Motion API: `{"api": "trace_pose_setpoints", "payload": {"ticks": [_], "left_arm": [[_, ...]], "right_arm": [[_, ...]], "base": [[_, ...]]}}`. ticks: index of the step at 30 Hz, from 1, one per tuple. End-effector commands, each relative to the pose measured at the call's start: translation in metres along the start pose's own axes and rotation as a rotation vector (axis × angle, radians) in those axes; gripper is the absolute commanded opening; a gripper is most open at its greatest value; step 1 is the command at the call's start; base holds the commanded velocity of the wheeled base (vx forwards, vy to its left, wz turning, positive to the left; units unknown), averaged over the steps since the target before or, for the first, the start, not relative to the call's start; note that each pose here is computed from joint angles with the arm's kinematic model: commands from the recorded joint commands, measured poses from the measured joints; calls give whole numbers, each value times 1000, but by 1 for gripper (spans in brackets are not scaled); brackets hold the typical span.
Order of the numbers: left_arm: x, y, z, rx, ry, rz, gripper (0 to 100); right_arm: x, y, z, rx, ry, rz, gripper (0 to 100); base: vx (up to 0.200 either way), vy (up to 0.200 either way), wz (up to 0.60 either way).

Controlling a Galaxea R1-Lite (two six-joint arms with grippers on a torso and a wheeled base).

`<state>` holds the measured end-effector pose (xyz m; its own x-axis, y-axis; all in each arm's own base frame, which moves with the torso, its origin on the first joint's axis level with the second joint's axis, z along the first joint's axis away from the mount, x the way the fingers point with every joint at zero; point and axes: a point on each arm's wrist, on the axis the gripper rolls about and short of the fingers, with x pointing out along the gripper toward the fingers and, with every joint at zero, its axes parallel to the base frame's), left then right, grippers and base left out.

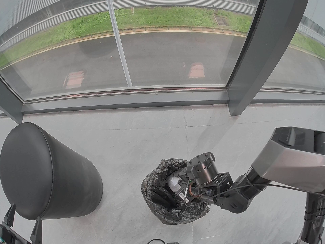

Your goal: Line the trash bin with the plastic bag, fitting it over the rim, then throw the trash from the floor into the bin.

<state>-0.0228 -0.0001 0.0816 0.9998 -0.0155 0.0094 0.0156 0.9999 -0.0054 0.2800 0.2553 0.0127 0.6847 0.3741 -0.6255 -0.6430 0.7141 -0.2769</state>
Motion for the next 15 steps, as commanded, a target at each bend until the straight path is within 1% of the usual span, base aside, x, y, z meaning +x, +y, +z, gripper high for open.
{"api": "trace_pose_setpoints", "payload": {"ticks": [1,3,5,6,8,9,10,12,13,14,15], "left_arm": [[0,0,-5,-1,2,0,100],[0,0,-5,-1,2,0,100],[0,0,-5,-1,2,0,100],[0,0,-5,-1,2,0,100],[0,0,-5,-1,2,0,100],[0,0,-5,-1,2,0,100],[0,0,-5,-1,2,0,100],[0,0,-5,-1,2,0,100],[0,0,-5,-1,2,0,100],[0,0,-5,-1,2,0,100],[0,0,-5,-1,2,0,100]], "right_arm": [[-40,-10,17,17,-85,-49,0],[-58,-17,22,26,-113,-78,0],[-82,-25,30,37,-164,-91,0],[-86,-26,31,39,-172,-93,0],[-112,-33,36,52,-224,-109,0],[-114,-33,36,53,-225,-110,0],[-135,-38,38,62,-256,-133,0],[-142,-40,39,68,-269,-150,0],[-160,-44,38,82,-293,-202,0],[-165,-45,38,86,-301,-211,0],[-178,-49,38,101,-324,-247,0]], "base": [[0,0,0],[0,0,0],[0,0,0],[0,0,0],[0,0,0],[0,0,0],[0,0,0],[0,0,0],[0,0,0],[0,0,0],[0,0,0]]}}
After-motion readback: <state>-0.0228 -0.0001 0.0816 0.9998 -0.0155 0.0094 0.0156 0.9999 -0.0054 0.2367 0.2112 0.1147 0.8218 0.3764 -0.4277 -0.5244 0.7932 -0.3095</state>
